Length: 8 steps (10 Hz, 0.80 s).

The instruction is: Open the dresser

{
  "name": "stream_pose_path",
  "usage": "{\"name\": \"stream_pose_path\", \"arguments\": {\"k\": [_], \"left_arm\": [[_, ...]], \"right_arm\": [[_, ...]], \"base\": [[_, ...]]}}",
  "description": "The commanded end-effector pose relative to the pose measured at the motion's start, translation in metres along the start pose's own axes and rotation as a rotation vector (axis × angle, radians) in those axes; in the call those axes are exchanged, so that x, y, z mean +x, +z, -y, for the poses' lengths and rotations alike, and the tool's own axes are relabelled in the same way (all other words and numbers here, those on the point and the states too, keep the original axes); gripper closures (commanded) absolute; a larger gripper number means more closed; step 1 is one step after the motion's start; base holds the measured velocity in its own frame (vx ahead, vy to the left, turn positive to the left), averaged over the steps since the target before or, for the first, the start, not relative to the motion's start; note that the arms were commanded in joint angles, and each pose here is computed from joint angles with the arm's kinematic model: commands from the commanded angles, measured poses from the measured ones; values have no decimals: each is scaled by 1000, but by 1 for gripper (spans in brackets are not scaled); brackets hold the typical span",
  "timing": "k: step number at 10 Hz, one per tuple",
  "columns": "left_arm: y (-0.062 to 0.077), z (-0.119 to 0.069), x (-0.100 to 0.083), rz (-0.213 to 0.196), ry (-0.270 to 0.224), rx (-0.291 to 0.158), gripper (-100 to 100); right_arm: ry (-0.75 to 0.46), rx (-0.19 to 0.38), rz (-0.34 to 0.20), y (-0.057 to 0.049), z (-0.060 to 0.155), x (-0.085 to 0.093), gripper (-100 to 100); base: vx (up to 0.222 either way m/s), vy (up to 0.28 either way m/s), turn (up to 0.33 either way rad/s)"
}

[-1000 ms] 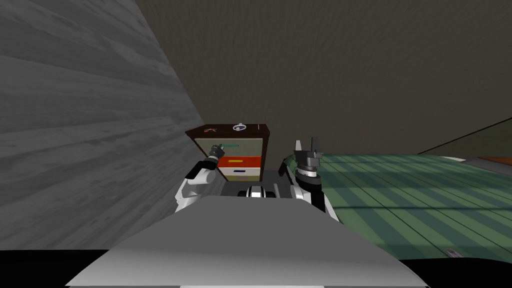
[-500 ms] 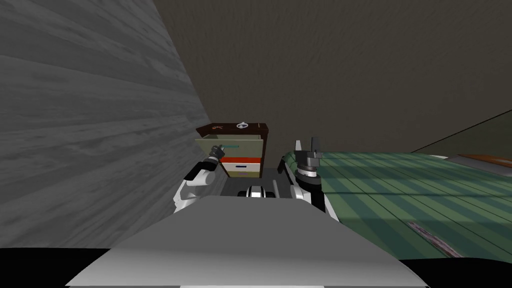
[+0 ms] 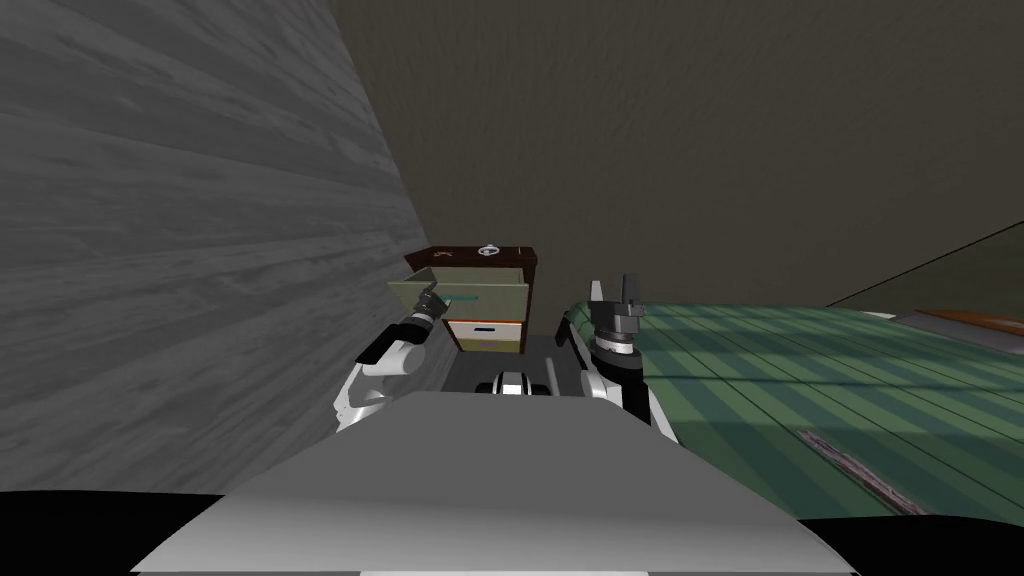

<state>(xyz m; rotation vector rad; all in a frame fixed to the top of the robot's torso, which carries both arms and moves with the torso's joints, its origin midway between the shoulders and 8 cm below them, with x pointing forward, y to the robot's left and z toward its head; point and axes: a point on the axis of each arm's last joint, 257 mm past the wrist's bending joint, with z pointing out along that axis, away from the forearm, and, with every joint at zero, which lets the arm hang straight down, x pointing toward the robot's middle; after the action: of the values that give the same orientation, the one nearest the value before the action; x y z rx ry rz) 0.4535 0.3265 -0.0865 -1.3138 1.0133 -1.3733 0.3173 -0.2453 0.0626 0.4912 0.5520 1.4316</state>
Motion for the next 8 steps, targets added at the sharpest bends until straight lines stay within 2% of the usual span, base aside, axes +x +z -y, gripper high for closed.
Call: {"name": "stream_pose_path", "arguments": {"k": [1,5,8], "left_arm": [[-9,16,5,-10,-1,2,-100],[-25,38,15,-28,1,-3,-100],[-29,43,17,-33,2,-4,-100]], "right_arm": [[0,0,0,0,0,0,0],[0,0,0,0,0,0,0],[0,0,0,0,0,0,0]], "base": [[90,-12,42],[59,-11,38],[30,-3,17]]}}
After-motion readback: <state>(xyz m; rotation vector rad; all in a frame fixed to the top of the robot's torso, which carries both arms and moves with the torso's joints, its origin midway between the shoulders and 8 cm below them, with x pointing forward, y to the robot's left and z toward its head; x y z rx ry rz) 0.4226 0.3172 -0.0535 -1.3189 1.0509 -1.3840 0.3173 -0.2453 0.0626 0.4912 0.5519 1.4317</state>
